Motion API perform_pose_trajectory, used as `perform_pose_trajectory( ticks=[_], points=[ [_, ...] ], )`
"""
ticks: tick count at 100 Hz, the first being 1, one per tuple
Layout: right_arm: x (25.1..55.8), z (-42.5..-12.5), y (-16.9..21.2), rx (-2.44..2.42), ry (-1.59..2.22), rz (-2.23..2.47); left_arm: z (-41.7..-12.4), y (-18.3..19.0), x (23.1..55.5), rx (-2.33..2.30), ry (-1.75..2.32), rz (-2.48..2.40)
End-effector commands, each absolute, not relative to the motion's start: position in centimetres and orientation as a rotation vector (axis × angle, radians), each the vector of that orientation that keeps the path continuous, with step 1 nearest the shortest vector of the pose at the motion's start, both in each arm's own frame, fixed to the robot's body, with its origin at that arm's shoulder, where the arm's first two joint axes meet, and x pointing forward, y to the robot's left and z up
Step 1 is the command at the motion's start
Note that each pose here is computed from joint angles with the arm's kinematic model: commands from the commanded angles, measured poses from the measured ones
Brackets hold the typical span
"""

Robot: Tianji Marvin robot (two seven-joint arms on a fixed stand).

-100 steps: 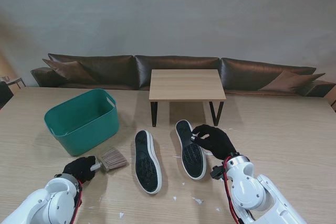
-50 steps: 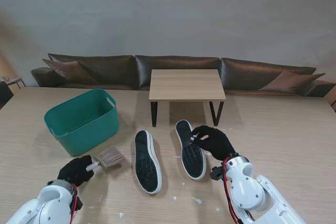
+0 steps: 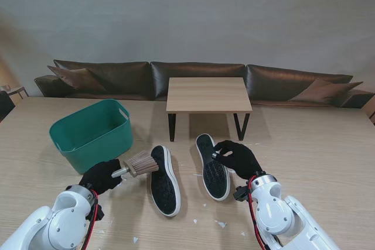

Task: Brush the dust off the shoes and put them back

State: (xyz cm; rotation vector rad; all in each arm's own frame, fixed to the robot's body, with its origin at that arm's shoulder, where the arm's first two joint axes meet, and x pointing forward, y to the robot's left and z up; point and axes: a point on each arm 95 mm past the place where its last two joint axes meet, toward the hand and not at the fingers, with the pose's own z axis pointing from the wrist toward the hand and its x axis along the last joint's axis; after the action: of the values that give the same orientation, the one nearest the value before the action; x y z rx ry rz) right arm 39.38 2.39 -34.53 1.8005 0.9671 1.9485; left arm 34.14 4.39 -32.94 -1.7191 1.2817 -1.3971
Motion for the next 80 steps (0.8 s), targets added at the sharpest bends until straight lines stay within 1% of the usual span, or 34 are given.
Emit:
perform_pose_trajectory(
  ticks=[1, 19, 43, 61, 80],
  points=[
    [39.3, -34.7, 2.8, 1.81, 0.981, 1.953, -32.2, 3.8, 34.9, -1.703, 1.311, -1.421],
    [39.4, -34.8, 2.8, 1.814, 0.98, 1.951, -32.3, 3.0, 36.4, -1.691, 1.341, -1.452],
    [39.5, -34.8, 2.8, 1.819, 0.98, 1.948, -33.6, 2.4, 37.7, -1.729, 1.39, -1.417],
    [39.5, -34.9, 2.8, 1.819, 0.981, 1.946, -34.5, 2.4, 37.8, -1.745, 1.414, -1.37],
    [39.5, -34.9, 2.8, 1.821, 0.982, 1.945, -34.7, 2.7, 37.2, -1.745, 1.41, -1.338]
  ],
)
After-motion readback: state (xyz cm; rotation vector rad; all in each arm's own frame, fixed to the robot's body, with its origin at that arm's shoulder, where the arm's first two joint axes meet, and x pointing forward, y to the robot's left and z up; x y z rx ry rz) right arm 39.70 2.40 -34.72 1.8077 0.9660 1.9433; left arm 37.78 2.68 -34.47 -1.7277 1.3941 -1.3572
